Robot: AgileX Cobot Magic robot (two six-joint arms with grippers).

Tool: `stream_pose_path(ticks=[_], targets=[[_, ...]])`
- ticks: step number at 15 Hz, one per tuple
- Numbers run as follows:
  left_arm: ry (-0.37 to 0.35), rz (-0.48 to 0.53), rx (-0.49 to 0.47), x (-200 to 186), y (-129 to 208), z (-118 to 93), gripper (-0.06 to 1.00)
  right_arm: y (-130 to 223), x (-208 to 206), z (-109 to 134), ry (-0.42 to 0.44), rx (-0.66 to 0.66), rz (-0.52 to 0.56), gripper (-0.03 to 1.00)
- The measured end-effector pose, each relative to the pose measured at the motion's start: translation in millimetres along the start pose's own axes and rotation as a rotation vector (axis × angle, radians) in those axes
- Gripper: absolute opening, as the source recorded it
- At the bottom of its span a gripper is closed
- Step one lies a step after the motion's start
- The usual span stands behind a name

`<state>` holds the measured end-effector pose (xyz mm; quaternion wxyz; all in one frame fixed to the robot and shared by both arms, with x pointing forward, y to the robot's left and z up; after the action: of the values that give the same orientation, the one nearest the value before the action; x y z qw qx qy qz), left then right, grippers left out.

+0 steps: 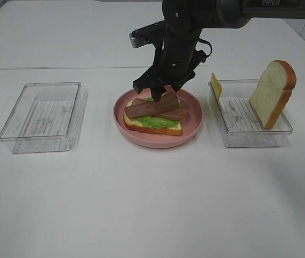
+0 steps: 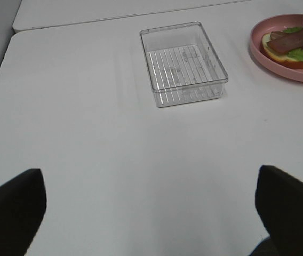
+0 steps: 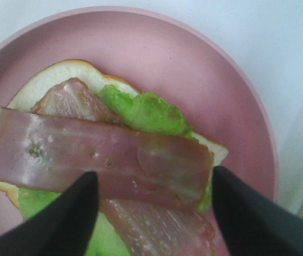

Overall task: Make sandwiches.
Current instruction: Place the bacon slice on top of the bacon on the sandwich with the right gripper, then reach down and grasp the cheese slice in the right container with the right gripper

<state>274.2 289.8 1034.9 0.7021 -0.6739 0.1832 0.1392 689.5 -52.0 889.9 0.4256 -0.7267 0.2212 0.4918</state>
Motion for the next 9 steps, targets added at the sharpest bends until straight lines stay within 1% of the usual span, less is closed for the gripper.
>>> stream_pose_path(ticks=[1, 2, 4, 5, 6, 7, 9], targets=[[0.000, 0.000, 0.000, 0, 0, 0, 0.99, 0, 0, 0, 0.001, 0.001, 0.002, 0.75], [0.000, 0.000, 0.000, 0, 0, 0, 0.99, 4, -2, -1, 0.003, 0.011, 0.034, 0.84], [0.000, 0.000, 0.000, 0, 0, 0, 0.99, 3, -12, -2, 0.005, 0.021, 0.037, 0.85], [0.000, 0.000, 0.000, 0, 0, 0, 0.99, 1, -25, -5, 0.008, 0.026, 0.028, 0.85], [0.000, 0.000, 0.000, 0, 0, 0, 0.99, -7, -53, -10, 0.017, 0.042, 0.000, 0.86], [0.000, 0.000, 0.000, 0, 0, 0, 0.99, -10, -71, -14, 0.025, 0.047, -0.013, 0.86], [0.000, 0.000, 0.000, 0, 0, 0, 0.99, -13, -94, -19, 0.043, 0.056, -0.021, 0.86]])
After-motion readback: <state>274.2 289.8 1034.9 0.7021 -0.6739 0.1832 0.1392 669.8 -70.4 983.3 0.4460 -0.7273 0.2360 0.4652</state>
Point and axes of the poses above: a point on each arm's last joint axis where the gripper is mounted, x pointing out along that axis toward the gripper, z along the wrist's bending axis when the last joint is at zero, y = z × x, the point moved 5 cm from there along x, pointing out along that axis toward the gripper
